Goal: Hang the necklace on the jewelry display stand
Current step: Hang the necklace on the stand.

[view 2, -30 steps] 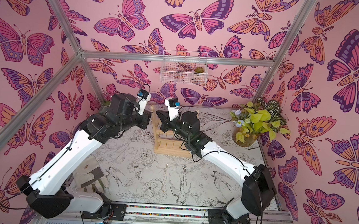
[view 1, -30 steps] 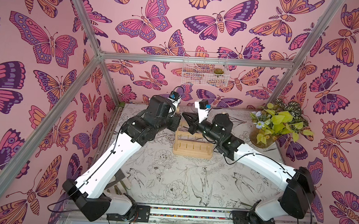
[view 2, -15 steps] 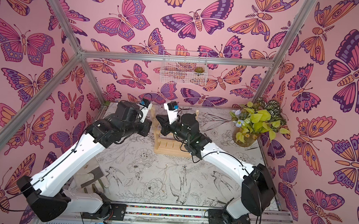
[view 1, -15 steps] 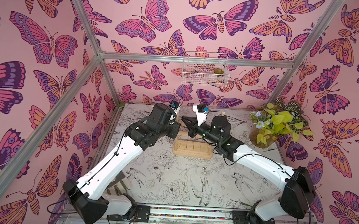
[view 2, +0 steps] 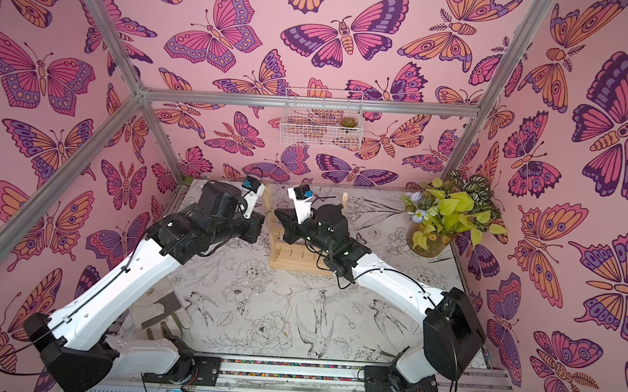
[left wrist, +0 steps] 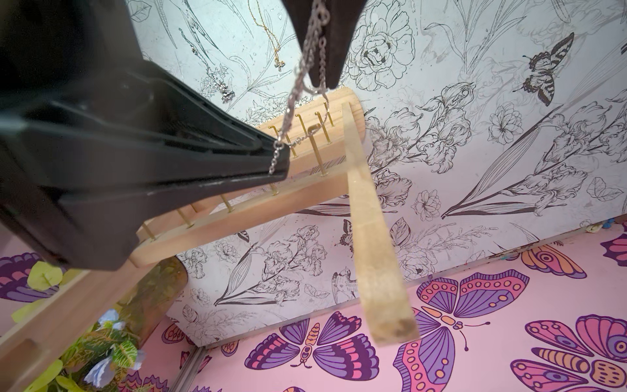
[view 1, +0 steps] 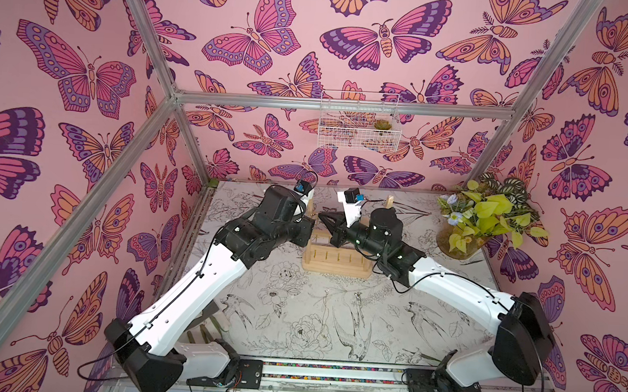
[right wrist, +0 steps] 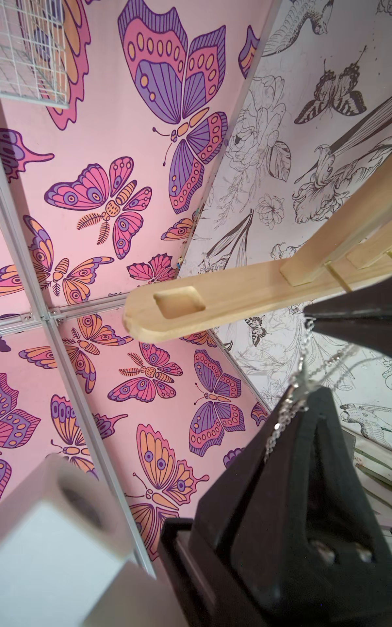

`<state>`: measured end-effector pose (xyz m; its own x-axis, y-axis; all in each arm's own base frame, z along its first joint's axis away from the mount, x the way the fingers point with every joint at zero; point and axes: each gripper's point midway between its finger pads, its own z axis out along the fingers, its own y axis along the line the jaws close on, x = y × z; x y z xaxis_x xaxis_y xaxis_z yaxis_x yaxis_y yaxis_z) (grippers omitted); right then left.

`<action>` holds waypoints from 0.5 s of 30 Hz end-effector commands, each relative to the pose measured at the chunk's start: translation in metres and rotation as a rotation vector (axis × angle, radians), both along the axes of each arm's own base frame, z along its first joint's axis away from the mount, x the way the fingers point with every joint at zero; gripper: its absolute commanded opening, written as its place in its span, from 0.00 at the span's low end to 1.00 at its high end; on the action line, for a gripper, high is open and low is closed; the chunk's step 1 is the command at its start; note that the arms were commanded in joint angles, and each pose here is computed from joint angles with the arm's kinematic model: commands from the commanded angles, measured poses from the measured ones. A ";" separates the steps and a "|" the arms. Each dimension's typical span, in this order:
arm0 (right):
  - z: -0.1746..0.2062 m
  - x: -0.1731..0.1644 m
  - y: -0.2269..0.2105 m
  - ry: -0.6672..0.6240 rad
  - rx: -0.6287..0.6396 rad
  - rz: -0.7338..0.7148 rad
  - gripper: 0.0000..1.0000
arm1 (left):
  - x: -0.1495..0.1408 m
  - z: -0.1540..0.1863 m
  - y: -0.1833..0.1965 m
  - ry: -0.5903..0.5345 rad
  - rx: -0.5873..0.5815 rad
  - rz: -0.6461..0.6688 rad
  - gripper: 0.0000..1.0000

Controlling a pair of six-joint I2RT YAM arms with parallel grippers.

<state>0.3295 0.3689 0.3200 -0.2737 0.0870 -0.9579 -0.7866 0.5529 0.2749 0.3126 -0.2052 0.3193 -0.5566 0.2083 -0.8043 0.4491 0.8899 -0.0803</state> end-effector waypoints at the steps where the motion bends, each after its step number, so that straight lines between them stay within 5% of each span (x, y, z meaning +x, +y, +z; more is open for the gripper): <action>1: 0.009 -0.006 -0.007 -0.005 0.011 -0.004 0.00 | -0.006 0.006 0.003 -0.009 -0.037 0.002 0.00; 15: -0.013 -0.011 -0.013 0.015 -0.060 -0.005 0.00 | -0.019 -0.029 -0.012 0.096 -0.036 -0.053 0.00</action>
